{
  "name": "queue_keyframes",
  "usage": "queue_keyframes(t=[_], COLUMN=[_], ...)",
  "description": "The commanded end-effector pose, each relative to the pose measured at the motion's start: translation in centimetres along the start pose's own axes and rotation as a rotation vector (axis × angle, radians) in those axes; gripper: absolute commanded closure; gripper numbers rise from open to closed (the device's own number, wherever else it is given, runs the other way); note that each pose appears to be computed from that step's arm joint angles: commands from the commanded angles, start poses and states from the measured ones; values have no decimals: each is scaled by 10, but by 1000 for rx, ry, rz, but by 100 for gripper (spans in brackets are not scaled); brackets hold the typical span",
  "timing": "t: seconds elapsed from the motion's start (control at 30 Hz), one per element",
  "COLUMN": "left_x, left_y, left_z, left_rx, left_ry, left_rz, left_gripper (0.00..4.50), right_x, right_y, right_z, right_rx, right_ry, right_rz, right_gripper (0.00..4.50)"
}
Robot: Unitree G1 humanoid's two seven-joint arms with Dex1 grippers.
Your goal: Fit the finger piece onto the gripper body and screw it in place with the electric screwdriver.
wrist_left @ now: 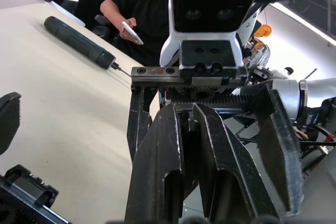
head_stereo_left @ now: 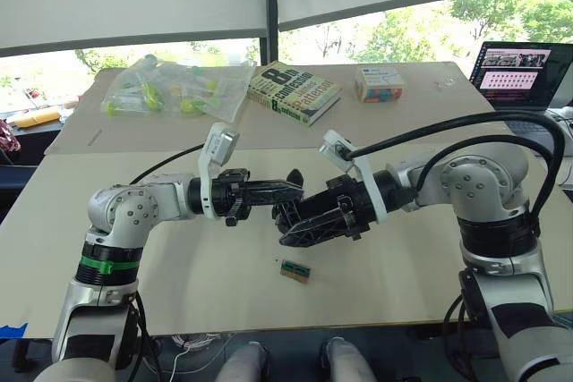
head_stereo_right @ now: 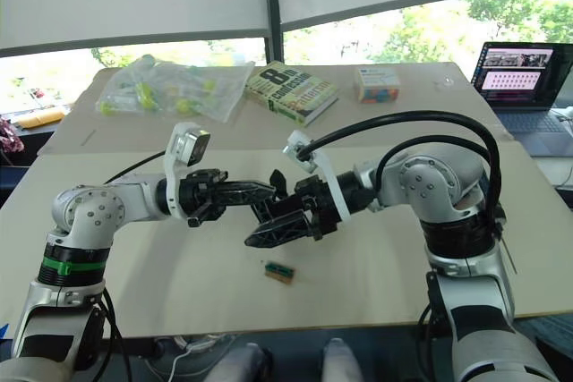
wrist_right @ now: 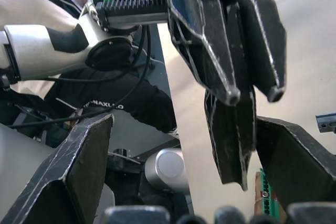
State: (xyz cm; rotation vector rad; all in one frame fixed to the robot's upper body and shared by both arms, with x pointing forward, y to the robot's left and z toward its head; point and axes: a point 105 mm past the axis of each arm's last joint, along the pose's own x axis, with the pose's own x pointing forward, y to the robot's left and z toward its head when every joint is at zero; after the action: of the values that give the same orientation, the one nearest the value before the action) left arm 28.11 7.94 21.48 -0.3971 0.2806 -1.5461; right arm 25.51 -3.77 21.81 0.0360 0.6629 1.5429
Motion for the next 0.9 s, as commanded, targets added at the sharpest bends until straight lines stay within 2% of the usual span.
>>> queue_keyframes(t=[0.03, 0.07, 0.17, 0.47, 0.5, 0.77, 0.9], left_x=[1, 1, 1, 2, 2, -2, -9], left_y=[-7, -7, -6, -7, -6, -7, -7], left_z=[1, 0, 0, 2, 2, 13, 24], left_rx=[35, 34, 30, 24, 25, 26, 118], left_ry=[8, 10, 0, -32, -35, -84, -128], left_rz=[-16, -13, -8, -9, -7, -12, 32], left_gripper=[450, 450, 450, 450, 450, 450, 274], right_x=[-4, -4, -2, 2, 2, -3, -10], right_y=[9, 9, 8, 8, 9, 8, 3], right_z=[11, 11, 12, 6, 5, -2, 1], right_rx=[-49, -49, -49, -42, -40, -32, -47], right_ry=[-25, -26, -29, -13, -10, -6, -44], right_rz=[8, 7, 1, 9, 12, 20, 3], right_gripper=[1, 1, 81, 395, 410, 409, 410])
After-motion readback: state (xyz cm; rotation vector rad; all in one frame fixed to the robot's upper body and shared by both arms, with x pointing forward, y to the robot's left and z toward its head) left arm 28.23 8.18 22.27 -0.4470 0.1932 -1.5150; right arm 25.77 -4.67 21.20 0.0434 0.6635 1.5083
